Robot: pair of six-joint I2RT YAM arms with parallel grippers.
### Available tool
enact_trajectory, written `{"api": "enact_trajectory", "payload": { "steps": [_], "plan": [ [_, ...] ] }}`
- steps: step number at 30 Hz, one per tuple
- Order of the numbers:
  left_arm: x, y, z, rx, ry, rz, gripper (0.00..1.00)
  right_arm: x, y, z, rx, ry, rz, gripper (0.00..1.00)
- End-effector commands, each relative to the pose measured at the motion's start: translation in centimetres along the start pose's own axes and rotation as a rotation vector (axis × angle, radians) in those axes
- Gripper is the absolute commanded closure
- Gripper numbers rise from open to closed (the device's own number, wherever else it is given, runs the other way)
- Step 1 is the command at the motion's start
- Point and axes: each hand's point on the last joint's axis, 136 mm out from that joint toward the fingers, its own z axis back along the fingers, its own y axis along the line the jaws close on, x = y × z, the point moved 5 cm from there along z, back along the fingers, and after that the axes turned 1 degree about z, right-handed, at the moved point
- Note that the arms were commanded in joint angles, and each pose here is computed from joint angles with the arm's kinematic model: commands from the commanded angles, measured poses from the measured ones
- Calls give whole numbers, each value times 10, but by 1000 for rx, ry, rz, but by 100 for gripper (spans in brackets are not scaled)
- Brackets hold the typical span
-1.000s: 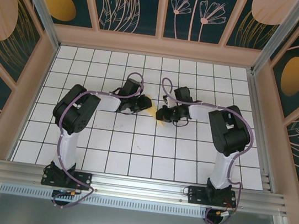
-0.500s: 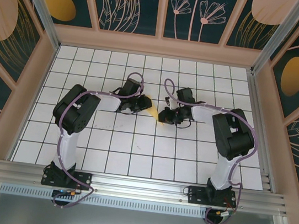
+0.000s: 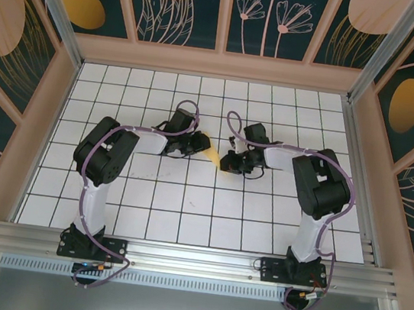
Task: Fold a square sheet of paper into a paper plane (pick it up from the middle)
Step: Fold the wing for the fifth time at the center of the table.
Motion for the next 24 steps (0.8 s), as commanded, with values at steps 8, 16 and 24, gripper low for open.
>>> {"api": "enact_trajectory", "payload": {
  "steps": [8,16,24],
  "plan": [
    [-7,44,-9,179,3,19,77,-6,11,15,17,3,23,92],
    [-7,44,-9,182,4,18,77,-16,2,7,-10,32,5,92],
    [-7,45,-10,185,4,17,77,-27,-18,4,-66,51,-48,93]
  ]
}}
